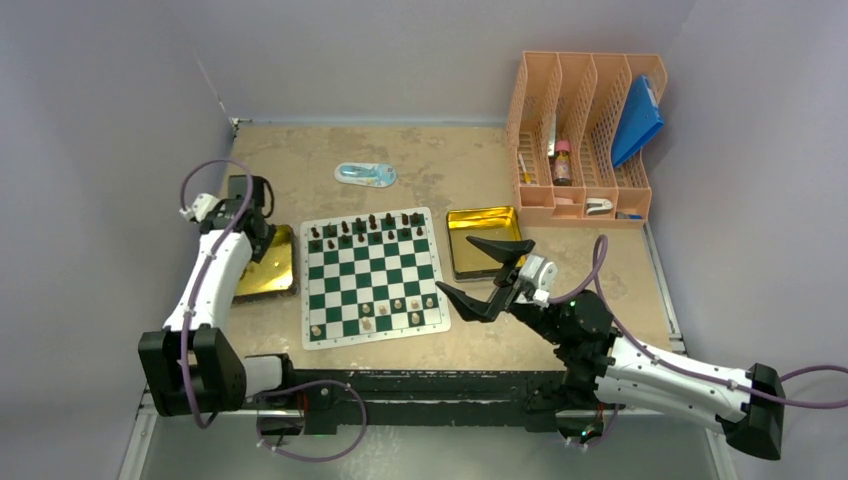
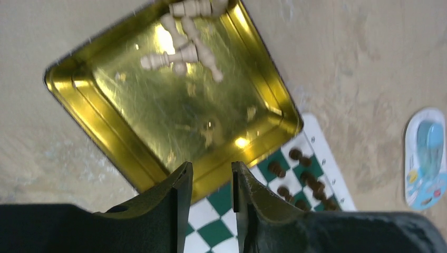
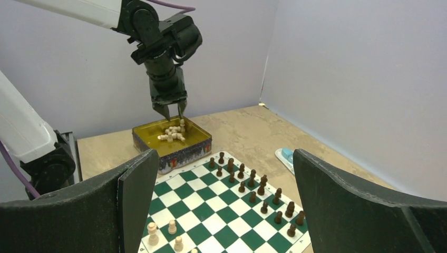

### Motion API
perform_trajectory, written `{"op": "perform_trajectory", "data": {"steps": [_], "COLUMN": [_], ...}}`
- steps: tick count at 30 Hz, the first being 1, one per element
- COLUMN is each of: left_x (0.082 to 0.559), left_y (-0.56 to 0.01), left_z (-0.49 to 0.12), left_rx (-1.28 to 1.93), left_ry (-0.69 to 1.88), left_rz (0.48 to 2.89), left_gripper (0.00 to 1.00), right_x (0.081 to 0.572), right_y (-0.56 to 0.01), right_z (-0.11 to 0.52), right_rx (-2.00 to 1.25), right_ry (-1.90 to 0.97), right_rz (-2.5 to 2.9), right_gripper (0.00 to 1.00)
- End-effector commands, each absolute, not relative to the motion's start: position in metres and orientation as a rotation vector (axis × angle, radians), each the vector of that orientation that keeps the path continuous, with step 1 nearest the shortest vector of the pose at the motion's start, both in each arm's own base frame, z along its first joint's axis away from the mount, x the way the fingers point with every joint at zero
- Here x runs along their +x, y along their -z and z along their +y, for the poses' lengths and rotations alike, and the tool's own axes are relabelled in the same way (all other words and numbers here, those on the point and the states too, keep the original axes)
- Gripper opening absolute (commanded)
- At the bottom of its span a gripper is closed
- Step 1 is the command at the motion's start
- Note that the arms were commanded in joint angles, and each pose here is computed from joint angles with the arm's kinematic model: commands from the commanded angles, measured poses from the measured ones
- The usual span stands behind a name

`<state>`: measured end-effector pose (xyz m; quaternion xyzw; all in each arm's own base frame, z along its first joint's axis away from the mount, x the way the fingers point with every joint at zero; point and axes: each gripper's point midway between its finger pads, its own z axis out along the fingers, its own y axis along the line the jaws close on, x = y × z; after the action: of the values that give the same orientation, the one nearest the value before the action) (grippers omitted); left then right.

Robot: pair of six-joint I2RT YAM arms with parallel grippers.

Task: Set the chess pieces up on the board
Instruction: Pick up the chess piece from the storage box.

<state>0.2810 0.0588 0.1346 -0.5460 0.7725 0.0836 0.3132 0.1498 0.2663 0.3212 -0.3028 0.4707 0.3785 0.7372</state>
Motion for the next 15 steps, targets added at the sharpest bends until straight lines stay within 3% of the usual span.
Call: {"op": "perform_trajectory", "data": {"steps": [1,15], "left_x": [0.314,0.337], "left_y": [-0.136,-0.081], "left_z": [0.095,0.13], "left_rx": [-1.451,-1.624], "left_ry": [-0.166,-0.039], "left_rz": [1.959,1.898], "left_gripper": [0.31,0.25], "right_x": [0.15,0.159], "right_y": [-0.356,-0.351], "right_z": [0.26,0.266], "right_rx": [-0.587,-0.593], "right_ry": [-0.845,-0.807], "right_rz": [0.965,0.986], "right_gripper": [0.99,0.99]}}
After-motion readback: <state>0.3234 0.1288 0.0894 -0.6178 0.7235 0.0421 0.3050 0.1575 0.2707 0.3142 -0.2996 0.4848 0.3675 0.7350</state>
